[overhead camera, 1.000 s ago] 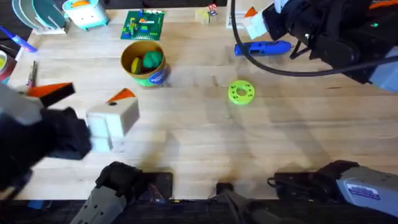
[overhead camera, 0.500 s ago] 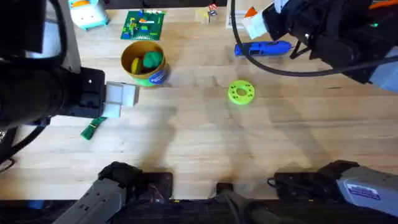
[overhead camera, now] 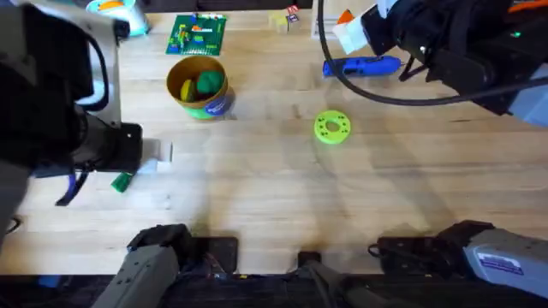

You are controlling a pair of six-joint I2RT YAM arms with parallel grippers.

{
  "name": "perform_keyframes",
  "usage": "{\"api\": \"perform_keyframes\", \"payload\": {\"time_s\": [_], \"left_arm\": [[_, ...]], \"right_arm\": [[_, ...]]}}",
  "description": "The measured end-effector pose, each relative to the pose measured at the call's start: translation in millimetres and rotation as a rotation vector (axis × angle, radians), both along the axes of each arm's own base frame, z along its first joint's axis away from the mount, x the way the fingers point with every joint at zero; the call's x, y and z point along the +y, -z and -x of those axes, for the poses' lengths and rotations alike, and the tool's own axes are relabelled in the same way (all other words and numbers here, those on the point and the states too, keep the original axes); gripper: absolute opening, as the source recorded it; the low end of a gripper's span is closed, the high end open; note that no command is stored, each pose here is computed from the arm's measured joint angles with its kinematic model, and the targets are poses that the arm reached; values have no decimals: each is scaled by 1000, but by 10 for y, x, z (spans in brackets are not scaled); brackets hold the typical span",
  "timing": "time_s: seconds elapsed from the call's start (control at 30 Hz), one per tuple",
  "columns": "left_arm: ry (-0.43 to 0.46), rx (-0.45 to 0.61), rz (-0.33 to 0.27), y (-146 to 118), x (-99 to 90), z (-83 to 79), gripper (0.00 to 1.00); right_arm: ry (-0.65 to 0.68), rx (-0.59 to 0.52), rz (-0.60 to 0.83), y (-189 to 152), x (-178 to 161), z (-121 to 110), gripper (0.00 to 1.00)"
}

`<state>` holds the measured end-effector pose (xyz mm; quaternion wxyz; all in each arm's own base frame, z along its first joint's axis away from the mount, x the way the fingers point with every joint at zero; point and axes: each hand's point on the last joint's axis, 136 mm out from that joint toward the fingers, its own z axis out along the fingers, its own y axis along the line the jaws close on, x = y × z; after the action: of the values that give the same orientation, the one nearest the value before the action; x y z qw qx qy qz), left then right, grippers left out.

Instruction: Pick up the gripper from the table and insert it into the empty holder that is missing its gripper. Then pick up a screw, insert it into the mounting hole, and use the screwdriver to tighten it. Finally, clean up the table by picking up the vegetable and placing it into the bucket.

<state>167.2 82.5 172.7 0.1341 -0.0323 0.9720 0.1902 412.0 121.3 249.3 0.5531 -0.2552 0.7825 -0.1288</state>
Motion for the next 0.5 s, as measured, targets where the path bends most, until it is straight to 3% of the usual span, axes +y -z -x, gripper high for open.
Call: {"api": "perform_keyframes", "payload": {"time_s": [0.23,0.5], "left_arm": [[-56,224,75,629,231,252,990],[-40,185,45,737,542,43,990]], "right_arm": [[-14,-3,38,0,0,0,993],[-18,-4,48,0,0,0,993]]}}
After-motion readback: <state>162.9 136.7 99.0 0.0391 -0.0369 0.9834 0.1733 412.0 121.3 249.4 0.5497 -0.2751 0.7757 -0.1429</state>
